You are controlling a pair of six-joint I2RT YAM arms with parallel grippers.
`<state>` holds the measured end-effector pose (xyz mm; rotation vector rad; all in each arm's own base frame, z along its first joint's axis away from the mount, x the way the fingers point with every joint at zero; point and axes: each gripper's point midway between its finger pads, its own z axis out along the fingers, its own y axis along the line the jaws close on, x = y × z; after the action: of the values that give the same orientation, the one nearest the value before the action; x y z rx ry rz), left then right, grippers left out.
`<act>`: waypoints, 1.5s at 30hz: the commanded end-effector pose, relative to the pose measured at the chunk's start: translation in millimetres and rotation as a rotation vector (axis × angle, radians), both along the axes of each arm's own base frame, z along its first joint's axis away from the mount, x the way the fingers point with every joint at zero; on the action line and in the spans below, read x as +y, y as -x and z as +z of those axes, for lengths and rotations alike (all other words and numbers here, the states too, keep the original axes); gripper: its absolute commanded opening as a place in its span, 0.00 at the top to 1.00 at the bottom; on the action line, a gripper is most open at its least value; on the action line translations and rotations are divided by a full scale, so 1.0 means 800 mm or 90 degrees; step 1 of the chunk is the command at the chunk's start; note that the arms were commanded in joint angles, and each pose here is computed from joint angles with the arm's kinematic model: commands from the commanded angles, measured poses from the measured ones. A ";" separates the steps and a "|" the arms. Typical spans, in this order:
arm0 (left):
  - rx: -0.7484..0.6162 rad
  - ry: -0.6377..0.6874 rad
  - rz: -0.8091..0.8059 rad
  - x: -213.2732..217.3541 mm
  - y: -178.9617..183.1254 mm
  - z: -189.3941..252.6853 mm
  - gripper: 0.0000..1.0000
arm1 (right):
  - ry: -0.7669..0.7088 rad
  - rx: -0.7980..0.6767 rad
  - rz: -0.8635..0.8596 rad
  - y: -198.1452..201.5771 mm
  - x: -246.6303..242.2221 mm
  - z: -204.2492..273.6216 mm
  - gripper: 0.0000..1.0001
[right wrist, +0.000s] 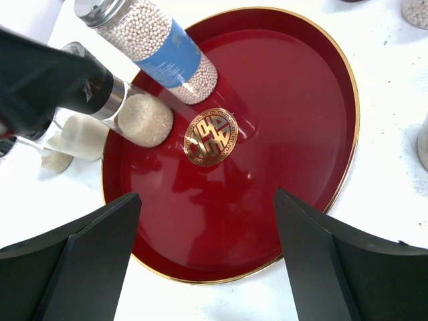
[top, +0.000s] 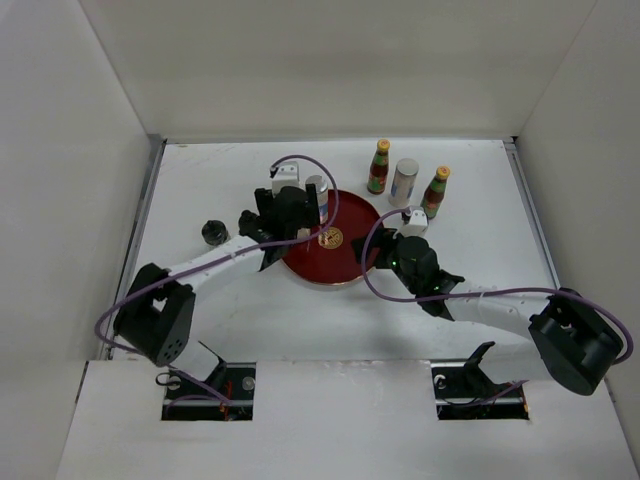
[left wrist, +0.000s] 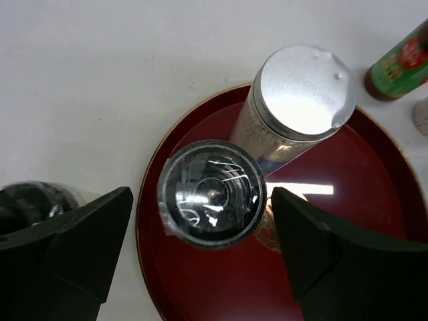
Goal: Organize the condiment bottles
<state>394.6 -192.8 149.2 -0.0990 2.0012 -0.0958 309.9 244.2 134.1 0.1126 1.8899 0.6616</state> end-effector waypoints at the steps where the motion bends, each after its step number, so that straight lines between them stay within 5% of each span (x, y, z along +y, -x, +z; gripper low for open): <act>1: -0.101 0.073 0.011 0.010 0.012 0.083 0.16 | -0.034 -0.044 0.002 -0.008 0.008 0.034 0.13; 12: -0.041 0.032 0.116 0.113 0.068 0.062 0.22 | -0.032 -0.037 0.009 -0.009 0.013 0.030 0.12; 22: -0.007 0.015 0.141 0.132 0.035 0.016 0.22 | -0.026 -0.038 0.011 -0.010 0.014 0.030 0.11; 33: 0.015 0.001 0.167 0.141 0.007 -0.018 0.34 | -0.025 -0.034 0.012 -0.011 0.016 0.026 0.11; 40: 0.004 0.013 0.172 0.143 0.008 -0.012 0.60 | -0.026 -0.034 0.012 -0.011 0.016 0.026 0.11; 45: -0.057 0.038 0.136 0.126 0.037 0.051 0.64 | -0.023 -0.034 0.013 -0.011 0.016 0.025 0.11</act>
<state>368.9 -81.8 127.6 -0.3253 2.0479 0.0902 309.8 244.9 125.1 0.0986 1.9125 0.6465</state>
